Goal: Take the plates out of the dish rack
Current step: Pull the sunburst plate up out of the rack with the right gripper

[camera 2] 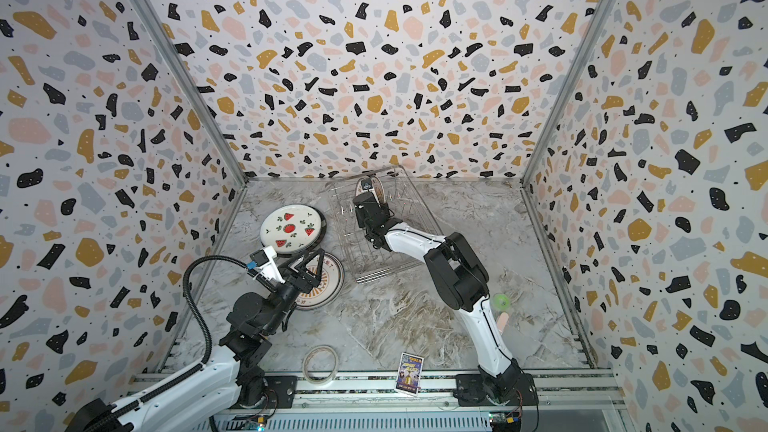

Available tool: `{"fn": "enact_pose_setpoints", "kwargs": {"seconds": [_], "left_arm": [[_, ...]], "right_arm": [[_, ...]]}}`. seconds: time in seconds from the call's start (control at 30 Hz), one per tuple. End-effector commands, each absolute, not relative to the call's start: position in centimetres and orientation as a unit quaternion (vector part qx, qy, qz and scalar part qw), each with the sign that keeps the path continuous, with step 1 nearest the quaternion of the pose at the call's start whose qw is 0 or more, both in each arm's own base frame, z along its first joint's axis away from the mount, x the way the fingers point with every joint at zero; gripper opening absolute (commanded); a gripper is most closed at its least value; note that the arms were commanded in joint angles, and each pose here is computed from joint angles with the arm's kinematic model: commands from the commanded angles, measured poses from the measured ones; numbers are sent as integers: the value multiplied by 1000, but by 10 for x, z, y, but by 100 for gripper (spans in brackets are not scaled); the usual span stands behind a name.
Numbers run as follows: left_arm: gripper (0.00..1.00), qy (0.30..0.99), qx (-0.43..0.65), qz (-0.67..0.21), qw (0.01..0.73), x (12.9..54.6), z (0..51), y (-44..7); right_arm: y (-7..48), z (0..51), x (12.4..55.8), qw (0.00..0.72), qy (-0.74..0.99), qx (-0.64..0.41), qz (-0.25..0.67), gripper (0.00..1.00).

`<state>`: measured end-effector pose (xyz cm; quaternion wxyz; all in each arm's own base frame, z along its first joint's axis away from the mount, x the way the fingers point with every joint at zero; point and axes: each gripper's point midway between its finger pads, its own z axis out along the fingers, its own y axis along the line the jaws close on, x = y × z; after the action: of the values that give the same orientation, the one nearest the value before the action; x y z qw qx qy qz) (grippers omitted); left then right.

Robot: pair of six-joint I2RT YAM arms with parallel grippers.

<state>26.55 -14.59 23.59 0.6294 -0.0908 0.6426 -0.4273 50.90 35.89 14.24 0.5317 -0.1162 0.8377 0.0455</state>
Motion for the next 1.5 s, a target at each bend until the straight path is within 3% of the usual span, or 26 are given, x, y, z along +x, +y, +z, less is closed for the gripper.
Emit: {"fn": "enact_pose_setpoints", "kwargs": {"seconds": [0.0,0.83,1.33,1.47], "left_arm": [[100,634,-94,-426,638,263,236,-142],[100,637,-117,-426,632,257,215,-132],[100,636,-111,-424,635,250,217,-129],[100,637,-88,-415,644,247,220,-131]], "right_arm": [[356,155,513,550,828,-94,54,24],[351,228,485,626,774,-83,52,12],[333,283,444,675,734,-71,30,11],[326,302,414,695,715,-70,19,10]]}}
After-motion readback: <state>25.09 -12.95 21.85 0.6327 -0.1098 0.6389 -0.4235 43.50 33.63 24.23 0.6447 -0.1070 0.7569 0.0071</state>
